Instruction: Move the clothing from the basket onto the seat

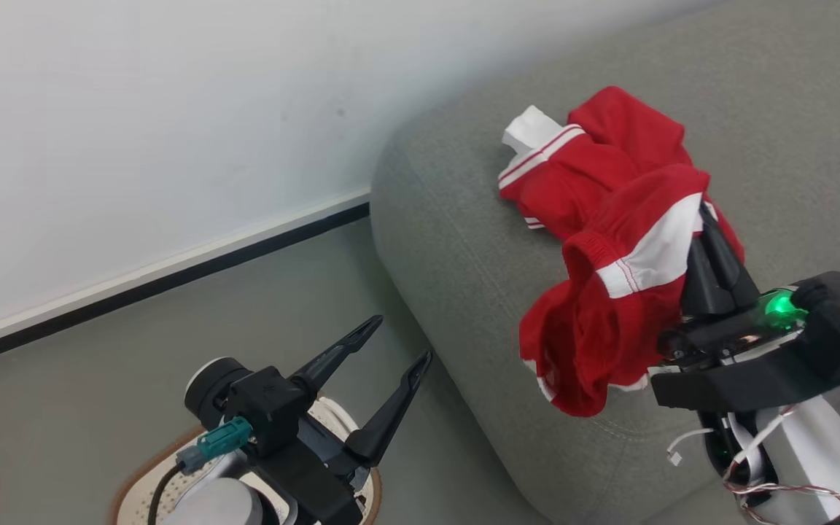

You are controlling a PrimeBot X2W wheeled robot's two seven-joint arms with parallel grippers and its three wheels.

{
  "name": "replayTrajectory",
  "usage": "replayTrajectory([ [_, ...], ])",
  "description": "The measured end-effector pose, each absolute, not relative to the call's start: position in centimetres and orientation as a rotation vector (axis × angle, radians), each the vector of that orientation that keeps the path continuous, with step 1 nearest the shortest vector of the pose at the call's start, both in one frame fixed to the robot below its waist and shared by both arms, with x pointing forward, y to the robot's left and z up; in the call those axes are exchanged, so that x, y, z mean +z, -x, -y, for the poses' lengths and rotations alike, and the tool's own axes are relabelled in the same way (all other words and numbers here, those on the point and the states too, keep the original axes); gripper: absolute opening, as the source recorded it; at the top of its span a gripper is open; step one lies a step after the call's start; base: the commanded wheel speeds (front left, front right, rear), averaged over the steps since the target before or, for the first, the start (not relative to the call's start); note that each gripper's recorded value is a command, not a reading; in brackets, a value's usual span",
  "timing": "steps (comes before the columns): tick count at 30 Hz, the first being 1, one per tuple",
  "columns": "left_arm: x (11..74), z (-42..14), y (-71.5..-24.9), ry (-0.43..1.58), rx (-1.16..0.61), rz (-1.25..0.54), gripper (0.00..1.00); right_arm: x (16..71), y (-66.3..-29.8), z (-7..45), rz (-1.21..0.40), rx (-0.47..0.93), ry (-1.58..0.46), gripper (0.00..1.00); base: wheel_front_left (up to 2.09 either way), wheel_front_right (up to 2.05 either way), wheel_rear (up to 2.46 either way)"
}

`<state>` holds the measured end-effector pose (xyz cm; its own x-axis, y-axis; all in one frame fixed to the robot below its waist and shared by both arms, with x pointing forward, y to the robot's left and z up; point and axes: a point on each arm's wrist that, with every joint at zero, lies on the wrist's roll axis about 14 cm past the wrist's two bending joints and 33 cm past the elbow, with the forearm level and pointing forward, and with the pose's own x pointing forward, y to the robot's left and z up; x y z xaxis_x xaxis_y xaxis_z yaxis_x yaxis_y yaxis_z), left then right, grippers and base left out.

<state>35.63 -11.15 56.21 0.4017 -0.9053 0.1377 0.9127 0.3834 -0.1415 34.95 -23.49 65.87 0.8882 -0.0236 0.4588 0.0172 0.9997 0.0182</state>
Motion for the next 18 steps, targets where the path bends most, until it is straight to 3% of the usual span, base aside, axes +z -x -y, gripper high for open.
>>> replayTrajectory([
  [9, 55.0, 13.1, -35.6, 0.226, -1.226, 0.008, 1.0, 66.8, -32.5, 26.1, 0.511, -0.125, 0.023, 0.0, 0.0, 0.0, 0.0],
  [18, 53.7, 13.8, -36.1, 0.245, -1.254, -0.018, 1.0, 67.0, -32.3, 27.3, 0.51, -0.171, 0.049, 0.0, 0.0, 0.0, 0.0],
])
